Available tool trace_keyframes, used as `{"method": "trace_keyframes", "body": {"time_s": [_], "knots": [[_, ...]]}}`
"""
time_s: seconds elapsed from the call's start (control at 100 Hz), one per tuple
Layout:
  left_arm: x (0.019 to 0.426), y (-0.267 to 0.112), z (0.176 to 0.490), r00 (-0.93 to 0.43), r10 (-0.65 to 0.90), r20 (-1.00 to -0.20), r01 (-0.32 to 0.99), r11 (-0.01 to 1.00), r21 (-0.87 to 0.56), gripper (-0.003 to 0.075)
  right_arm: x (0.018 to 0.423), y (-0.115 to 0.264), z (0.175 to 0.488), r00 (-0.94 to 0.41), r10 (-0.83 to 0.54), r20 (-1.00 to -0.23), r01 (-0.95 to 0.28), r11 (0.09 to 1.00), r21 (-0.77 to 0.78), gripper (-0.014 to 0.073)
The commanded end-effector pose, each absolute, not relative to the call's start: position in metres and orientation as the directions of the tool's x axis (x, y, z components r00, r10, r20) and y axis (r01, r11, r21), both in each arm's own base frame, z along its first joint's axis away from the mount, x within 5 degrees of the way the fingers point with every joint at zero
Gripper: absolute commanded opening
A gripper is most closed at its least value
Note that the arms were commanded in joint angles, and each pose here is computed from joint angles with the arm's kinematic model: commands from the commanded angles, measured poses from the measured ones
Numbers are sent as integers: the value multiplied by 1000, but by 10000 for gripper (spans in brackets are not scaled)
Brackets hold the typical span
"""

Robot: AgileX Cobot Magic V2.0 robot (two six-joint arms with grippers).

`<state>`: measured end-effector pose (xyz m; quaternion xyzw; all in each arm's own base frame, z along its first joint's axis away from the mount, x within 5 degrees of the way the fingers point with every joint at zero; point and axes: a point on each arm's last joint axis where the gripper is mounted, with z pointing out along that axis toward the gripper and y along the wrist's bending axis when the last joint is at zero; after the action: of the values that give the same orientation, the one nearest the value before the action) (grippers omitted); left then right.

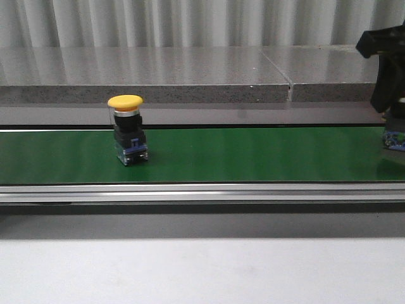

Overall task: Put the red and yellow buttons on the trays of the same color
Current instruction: 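Carry the red button into the red tray and open the right gripper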

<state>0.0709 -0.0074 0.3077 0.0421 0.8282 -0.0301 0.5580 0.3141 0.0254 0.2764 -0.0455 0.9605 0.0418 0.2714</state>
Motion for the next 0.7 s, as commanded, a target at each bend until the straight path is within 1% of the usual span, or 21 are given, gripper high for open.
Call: {"method": "trace_keyframes", "body": {"time_s": [0.0, 0.13, 0.27, 0.41, 0.5, 0.61, 0.69], "knots": [[73, -8, 322, -289, 18, -957, 111, 994, -15, -21, 319, 14, 314, -776, -32, -630, -81, 996, 49, 14], [73, -8, 322, -289, 18, -957, 111, 994, -15, -21, 327, -16, 339, -721, 36, -692, 8, 999, 44, 14], [73, -8, 322, -289, 18, -957, 111, 994, -15, -21, 335, -64, 348, -688, 131, -714, 145, 989, 41, 14], [73, -8, 322, -289, 18, -957, 111, 994, -15, -21, 342, -111, 336, -672, 228, -705, 272, 961, 51, 14], [73, -8, 322, -289, 18, -957, 111, 994, -15, -21, 346, -137, 323, -654, 291, -698, 338, 938, 75, 14], [73, -8, 322, -289, 18, -957, 111, 994, -15, -21, 354, -160, 303, -620, 365, -694, 401, 908, 119, 14], [73, -8, 322, -289, 18, -957, 111, 994, -15, -21, 361, -173, 290, -595, 375, -711, 423, 898, 120, 14]]}}
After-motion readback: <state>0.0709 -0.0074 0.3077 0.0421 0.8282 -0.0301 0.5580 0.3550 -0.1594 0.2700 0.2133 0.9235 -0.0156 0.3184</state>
